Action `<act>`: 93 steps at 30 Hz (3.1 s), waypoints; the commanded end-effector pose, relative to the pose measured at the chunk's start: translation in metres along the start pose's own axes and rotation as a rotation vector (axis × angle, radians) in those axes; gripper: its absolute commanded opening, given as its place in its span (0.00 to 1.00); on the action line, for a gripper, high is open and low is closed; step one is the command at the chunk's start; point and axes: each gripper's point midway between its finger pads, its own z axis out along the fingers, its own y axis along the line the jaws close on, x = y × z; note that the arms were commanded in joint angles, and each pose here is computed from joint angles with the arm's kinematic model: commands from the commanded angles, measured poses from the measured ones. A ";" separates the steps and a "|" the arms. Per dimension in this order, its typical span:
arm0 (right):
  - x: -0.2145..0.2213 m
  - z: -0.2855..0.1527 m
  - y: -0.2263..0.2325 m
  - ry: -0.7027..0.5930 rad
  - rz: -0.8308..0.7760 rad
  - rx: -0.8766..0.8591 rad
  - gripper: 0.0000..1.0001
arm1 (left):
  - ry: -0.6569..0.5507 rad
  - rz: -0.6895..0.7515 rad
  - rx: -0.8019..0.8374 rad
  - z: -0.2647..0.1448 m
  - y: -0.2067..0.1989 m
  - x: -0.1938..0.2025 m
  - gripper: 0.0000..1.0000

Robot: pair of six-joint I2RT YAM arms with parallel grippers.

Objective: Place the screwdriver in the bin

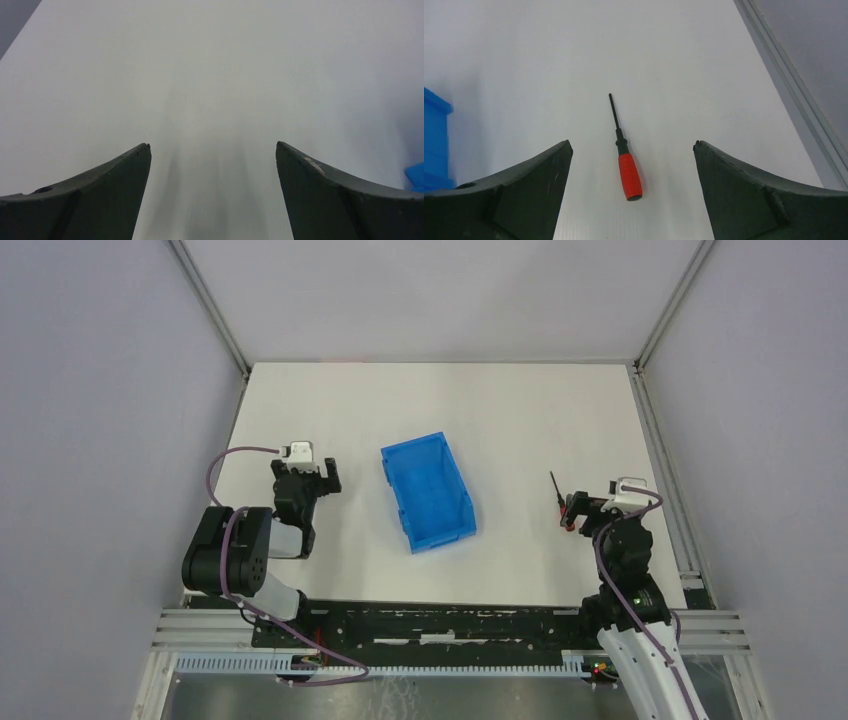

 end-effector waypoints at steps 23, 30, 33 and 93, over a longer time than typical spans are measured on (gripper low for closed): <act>-0.022 0.084 0.031 0.812 -0.372 -0.074 0.98 | -0.053 -0.033 0.009 0.001 -0.001 -0.016 1.00; 0.089 0.081 0.008 1.004 -0.307 -0.079 0.82 | -0.052 -0.033 0.007 0.001 -0.001 -0.016 1.00; 0.115 0.078 0.004 1.060 -0.306 -0.084 0.63 | -0.052 -0.033 0.008 0.001 -0.001 -0.016 1.00; 0.141 0.036 0.313 0.894 -0.556 -0.472 0.26 | -0.053 -0.033 0.008 0.001 -0.001 -0.016 1.00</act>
